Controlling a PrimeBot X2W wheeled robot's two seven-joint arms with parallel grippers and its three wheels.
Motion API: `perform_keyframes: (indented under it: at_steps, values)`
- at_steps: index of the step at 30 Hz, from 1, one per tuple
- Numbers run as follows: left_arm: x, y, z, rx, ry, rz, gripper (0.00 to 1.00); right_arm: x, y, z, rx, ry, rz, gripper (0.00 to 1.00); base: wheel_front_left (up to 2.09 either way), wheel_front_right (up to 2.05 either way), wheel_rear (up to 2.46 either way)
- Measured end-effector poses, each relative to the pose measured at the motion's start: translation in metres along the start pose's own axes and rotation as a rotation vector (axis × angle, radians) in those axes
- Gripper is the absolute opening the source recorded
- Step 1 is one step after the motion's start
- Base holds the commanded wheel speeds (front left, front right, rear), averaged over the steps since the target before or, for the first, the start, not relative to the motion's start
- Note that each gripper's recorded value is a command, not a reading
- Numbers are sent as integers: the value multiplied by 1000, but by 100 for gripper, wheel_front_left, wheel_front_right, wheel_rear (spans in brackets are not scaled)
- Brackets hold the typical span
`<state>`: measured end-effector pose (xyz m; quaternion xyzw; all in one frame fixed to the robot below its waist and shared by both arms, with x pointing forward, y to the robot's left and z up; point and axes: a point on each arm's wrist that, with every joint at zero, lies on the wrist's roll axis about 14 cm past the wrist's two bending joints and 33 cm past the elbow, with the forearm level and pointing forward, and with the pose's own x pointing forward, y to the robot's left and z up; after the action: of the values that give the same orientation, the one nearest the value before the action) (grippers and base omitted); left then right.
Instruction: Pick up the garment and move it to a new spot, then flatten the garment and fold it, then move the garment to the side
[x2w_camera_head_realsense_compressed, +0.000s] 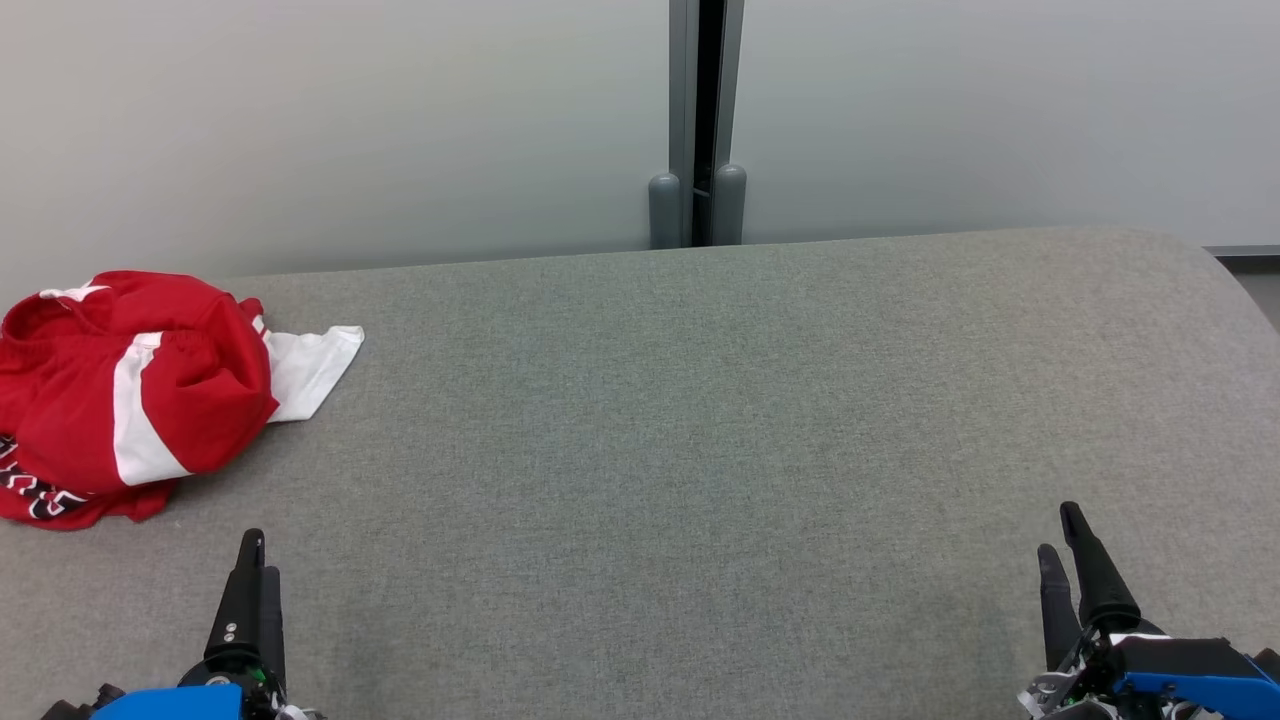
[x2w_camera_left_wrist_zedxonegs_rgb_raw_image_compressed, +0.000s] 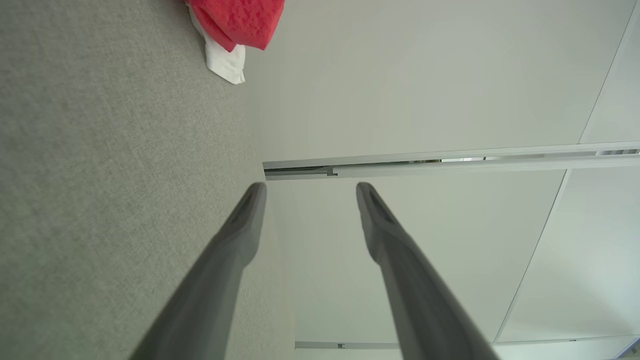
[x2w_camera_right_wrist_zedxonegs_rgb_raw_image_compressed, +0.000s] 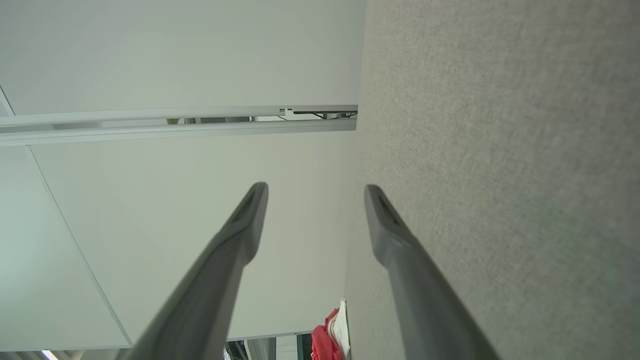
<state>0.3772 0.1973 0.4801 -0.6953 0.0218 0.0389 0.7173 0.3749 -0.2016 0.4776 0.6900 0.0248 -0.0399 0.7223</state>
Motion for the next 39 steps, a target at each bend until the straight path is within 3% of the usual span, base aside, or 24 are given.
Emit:
perform_keyframes:
  at_steps: [8,26,39]
  values:
    - [2,-9,3,150,-22,-20,100,3,10,-1,-126,-12,25,100,0,0,0]
    - [6,-22,-4,553,-39,-26,100,8,30,-28,-551,34,102,100,0,0,0]
    - [6,-25,-6,773,-54,-38,100,7,27,-38,-737,48,118,100,0,0,0]
